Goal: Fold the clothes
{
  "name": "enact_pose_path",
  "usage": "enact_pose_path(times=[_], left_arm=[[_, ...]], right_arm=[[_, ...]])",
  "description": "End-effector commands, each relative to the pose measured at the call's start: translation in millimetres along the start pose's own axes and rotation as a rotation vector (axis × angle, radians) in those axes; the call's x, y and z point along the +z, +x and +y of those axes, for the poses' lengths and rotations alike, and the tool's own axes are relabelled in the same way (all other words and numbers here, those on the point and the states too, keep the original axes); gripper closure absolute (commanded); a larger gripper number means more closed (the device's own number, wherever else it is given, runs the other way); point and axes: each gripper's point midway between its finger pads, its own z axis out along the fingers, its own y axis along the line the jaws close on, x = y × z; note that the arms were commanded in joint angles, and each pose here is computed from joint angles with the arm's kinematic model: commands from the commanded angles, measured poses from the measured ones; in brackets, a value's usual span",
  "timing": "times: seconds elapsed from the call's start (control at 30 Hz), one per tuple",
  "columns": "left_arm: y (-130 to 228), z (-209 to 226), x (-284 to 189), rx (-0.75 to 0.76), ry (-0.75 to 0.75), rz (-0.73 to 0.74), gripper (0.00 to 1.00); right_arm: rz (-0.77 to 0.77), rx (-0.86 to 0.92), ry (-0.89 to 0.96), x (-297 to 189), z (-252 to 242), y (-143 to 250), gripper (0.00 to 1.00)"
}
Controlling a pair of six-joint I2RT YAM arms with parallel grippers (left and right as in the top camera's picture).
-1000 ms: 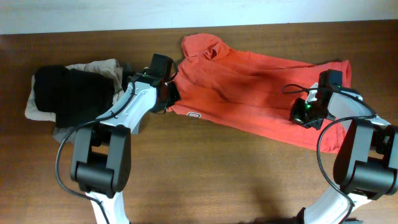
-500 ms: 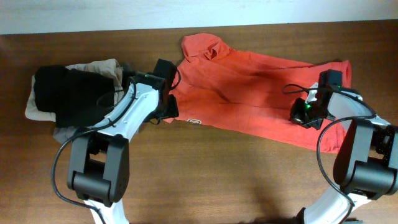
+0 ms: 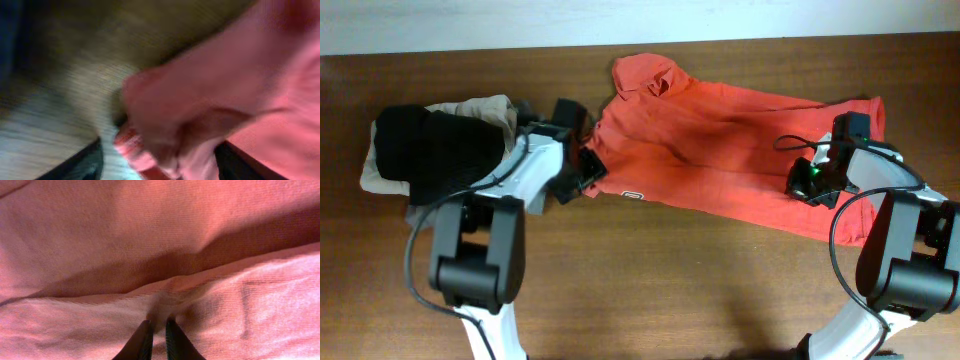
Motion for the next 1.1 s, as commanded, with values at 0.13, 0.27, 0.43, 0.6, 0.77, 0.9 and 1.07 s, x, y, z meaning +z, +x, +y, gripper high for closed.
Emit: enact_pose_path(times=[0.13, 0.27, 0.43, 0.6, 0.77, 0.9, 1.07], left_arm=[[15, -4, 16, -0.171, 0.110, 0.170, 0.44], [-2, -18, 15, -0.110, 0.183, 0.105, 0.51], [-19, -35, 12, 0.009, 0.255, 0.029, 0.69], [-32, -47, -2, 0.162, 0.298, -0.060, 0.71], [-47, -35, -35, 0.247, 0.203, -0.198, 0.40], [-45, -21, -51, 0.233, 0.135, -0.219, 0.29], [-12, -24, -43, 0.138, 0.196, -0.046, 0.28]], right_arm=[[0.068, 0.005, 0.045, 20, -11, 18, 0.84], [0.068, 0.005, 0.045, 20, -11, 18, 0.84], [0.069, 0.004, 0.045, 20, -11, 18, 0.84], [0.068, 0.004, 0.045, 20, -11, 18, 0.85], [0.068, 0.004, 0.044, 20, -11, 18, 0.84], [0.067, 0.004, 0.045, 20, -11, 18, 0.84], [0.061, 0.002, 0.044, 20, -10, 16, 0.84]])
